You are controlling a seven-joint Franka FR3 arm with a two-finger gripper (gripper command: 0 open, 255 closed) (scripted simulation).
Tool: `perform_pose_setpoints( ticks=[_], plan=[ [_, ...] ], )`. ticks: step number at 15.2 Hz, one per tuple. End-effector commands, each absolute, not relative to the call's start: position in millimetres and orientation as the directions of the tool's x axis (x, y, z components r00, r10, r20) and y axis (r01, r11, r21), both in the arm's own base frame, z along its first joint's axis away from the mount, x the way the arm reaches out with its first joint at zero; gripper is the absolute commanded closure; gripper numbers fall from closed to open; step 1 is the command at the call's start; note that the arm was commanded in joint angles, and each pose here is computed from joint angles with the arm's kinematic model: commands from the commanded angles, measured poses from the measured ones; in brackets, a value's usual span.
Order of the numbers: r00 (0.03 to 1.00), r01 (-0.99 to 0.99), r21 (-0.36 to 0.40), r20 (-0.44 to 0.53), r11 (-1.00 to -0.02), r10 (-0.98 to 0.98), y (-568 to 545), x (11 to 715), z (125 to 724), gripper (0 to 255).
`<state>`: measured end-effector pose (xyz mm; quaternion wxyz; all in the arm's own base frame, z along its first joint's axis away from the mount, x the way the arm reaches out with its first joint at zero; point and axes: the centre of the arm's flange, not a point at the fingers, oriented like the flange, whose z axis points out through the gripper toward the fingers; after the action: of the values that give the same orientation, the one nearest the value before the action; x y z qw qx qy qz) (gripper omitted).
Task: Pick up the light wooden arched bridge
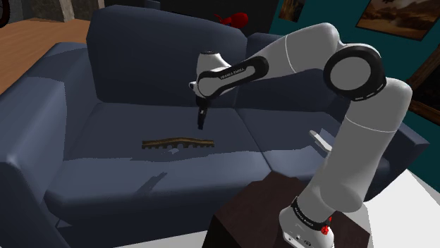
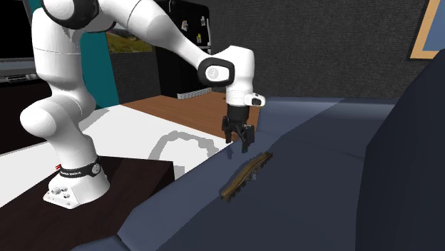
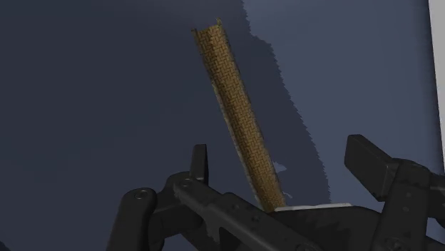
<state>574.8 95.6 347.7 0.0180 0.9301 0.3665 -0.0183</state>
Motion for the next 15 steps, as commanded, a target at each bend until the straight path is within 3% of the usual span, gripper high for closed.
perform_pose_setpoints(
  ticks=[1,8,15],
  plan=[
    [0.687,0.726,0.024,-0.050,-0.687,0.725,112,588,328,0],
    [0.524,0.852,0.036,-0.063,-0.522,0.850,165,629,264,0],
    [0.517,0.856,0.036,-0.063,-0.516,0.853,167,630,230,0]
  ],
)
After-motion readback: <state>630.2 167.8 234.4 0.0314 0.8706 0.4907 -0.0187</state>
